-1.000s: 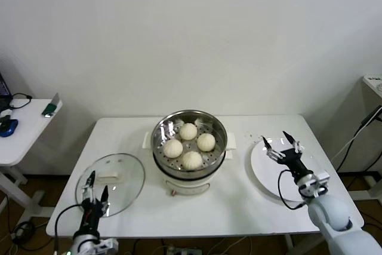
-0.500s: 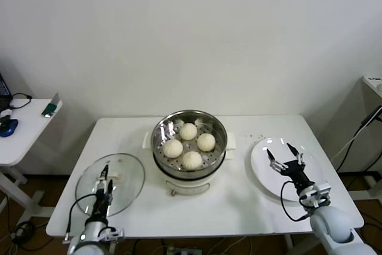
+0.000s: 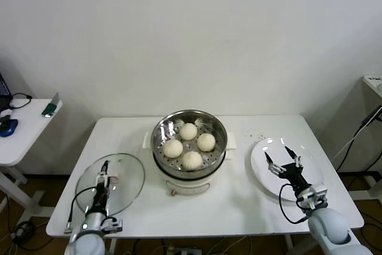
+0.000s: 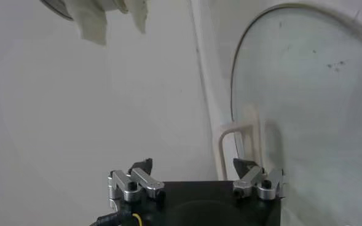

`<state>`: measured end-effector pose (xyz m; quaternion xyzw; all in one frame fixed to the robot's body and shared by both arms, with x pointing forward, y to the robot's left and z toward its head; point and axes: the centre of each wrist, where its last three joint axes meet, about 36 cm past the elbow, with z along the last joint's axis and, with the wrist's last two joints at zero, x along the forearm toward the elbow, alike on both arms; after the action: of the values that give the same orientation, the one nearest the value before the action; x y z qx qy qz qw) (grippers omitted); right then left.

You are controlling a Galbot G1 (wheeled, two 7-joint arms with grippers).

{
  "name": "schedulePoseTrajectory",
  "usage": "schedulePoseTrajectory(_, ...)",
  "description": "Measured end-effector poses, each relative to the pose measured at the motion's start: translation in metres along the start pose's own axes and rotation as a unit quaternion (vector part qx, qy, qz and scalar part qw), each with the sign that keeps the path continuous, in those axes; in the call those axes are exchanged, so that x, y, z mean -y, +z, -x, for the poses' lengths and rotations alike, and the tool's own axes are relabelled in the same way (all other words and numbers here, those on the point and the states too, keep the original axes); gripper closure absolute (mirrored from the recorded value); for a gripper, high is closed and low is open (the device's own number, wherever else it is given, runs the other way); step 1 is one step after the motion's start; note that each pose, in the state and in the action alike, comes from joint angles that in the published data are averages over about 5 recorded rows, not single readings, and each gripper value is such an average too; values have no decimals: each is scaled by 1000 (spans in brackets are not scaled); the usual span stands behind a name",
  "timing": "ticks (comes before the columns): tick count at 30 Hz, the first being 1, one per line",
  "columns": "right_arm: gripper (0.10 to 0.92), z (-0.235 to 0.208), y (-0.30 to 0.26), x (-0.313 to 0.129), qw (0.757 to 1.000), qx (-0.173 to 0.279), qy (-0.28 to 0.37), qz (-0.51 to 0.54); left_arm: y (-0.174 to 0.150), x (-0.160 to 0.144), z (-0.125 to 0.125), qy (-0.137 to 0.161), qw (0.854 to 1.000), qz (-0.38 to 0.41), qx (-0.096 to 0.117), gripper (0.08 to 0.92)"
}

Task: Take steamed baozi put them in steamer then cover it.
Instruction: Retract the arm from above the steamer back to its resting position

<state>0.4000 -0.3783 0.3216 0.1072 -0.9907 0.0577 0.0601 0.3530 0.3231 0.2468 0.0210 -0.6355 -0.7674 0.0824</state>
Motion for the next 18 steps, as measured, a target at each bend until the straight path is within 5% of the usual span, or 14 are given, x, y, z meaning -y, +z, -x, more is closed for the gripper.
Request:
schedulePoseTrajectory(8, 200, -2, 8, -4, 1000, -5, -3, -5, 2, 1, 17, -9, 1000, 1, -2, 194)
schedulePoseTrajectory(18, 200, -1, 14, -6, 1000, -7, -7, -16, 6, 5, 20, 7, 1000, -9, 3, 459)
